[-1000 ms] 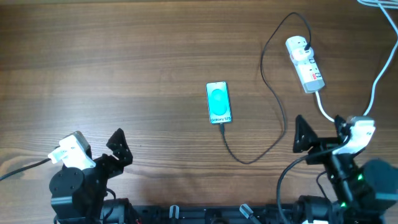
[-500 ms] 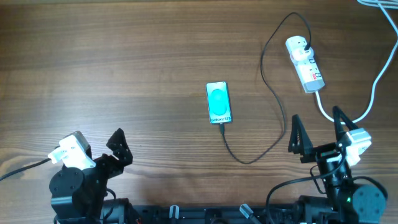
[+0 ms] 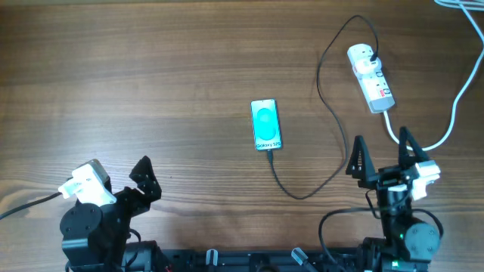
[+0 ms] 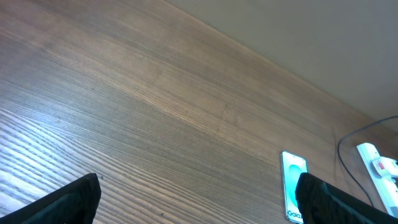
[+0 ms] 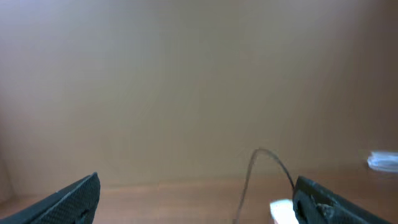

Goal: Plug charger to phone and switch on socket

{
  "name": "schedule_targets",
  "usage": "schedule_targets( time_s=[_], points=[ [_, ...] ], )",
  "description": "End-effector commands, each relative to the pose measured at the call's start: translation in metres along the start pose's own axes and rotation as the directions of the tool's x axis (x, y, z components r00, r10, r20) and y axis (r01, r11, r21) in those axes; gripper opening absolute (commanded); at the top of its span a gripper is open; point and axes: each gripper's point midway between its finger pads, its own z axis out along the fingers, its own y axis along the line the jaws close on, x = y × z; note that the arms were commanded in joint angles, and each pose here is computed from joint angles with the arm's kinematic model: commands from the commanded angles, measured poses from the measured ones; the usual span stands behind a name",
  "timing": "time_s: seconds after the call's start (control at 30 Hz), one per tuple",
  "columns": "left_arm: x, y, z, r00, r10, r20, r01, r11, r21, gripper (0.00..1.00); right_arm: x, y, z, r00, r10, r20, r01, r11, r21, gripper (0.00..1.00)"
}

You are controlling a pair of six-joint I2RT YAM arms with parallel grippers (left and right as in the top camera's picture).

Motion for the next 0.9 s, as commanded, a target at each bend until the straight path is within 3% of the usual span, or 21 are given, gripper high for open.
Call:
schedule_targets(
  time_s=[0.0,0.13,0.27,0.37,0.87],
  points=[
    [-0.001,0.003,0.000,1.000,0.010,0.011,-0.010,1.000,-0.014,1.00,0.011,-0.023,-0.002,0.998,0.060,-0.025,-0.057,0.991,0.125,1.00],
    [-0.001,0.003,0.000,1.000,0.010,0.011,-0.010,1.000,-0.014,1.00,0.047,-0.047,-0.011,0.984,0.099,-0.150,-0.058,0.965,0.257,1.00],
    [-0.001,0.003,0.000,1.000,0.010,0.011,-0.010,1.000,-0.015,1.00,0.060,-0.048,-0.014,0.974,0.050,-0.219,0.007,0.967,0.255,1.00],
    [-0.001,0.003,0.000,1.000,0.010,0.011,-0.010,1.000,-0.015,1.00,0.060,-0.048,-0.014,0.972,-0.012,-0.235,0.069,0.969,0.238,1.00],
    [-0.001,0.003,0.000,1.000,0.010,0.011,-0.010,1.000,-0.015,1.00,0.060,-0.048,-0.014,0.972,-0.010,-0.236,0.068,0.968,0.240,1.00]
  ],
)
